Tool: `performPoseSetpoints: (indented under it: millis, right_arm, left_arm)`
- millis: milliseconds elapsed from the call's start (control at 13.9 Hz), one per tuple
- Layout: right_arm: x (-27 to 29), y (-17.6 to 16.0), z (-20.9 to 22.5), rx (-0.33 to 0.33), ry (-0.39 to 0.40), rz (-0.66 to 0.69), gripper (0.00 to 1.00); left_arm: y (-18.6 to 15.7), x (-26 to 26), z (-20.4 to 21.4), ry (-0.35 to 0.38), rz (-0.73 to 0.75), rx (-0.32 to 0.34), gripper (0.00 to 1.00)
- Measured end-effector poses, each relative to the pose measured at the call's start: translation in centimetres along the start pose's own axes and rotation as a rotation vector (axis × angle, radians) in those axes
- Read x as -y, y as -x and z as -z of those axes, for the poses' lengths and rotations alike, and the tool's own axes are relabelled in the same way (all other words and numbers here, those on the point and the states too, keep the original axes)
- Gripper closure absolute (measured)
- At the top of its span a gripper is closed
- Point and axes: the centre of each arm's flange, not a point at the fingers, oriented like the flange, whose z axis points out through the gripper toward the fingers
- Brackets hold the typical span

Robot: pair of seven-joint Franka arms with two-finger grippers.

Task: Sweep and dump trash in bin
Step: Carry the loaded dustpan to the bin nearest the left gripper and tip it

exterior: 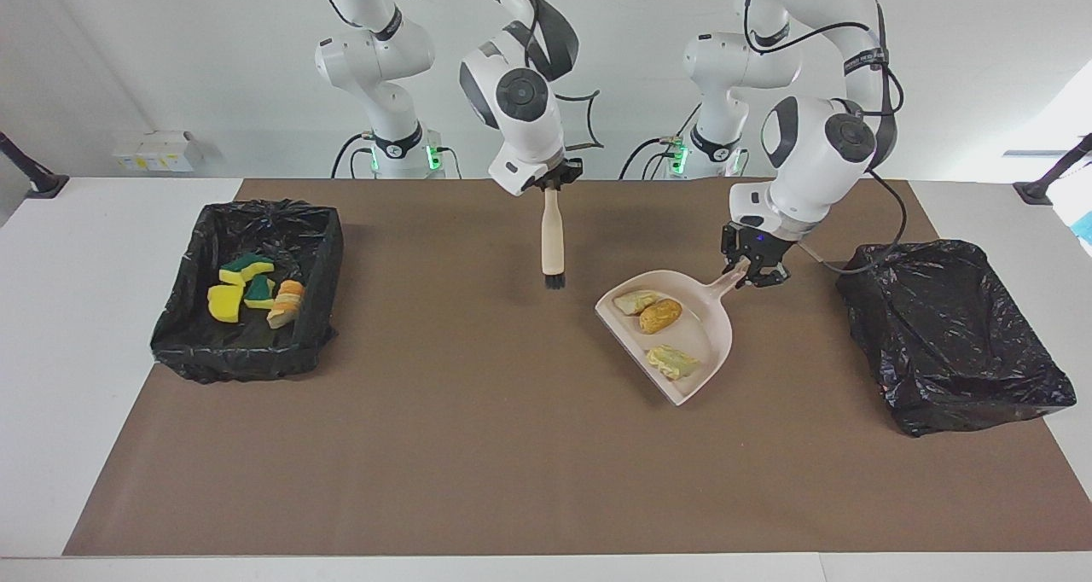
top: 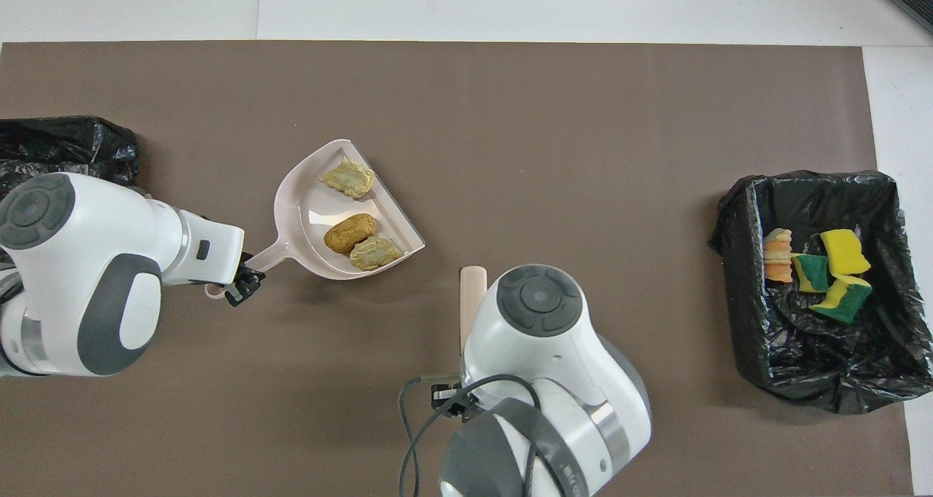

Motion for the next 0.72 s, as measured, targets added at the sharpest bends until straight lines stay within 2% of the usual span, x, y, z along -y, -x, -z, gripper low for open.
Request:
performPoseSetpoints:
  millis: [216, 360, 648, 720]
  right_arm:
    - [3.4, 3.3, -3.7, 0.013, 0.085, 0.020, 0.73]
    - [4.5, 3.6, -6.4, 0.022, 0.123, 0.031, 0.73]
    - [6.0, 3.2, -10.4, 0.008, 0.120, 0.023, 0.73]
    - [6.0, 3.1, -10.3, 0.002, 0.123, 0.024, 0.68]
  left_arm:
    - [1.2, 1.8, 3.6, -0.001, 0.041, -0.011, 0.69]
    - [2.3, 3.1, 5.3, -0.004, 0.076, -0.018, 0.69]
    - [6.5, 6.7, 10.6, -0.021, 0.166, -0.042, 0.69]
    - [7.9, 7.6, 12.1, -0.025, 0.177, -0.048, 0.69]
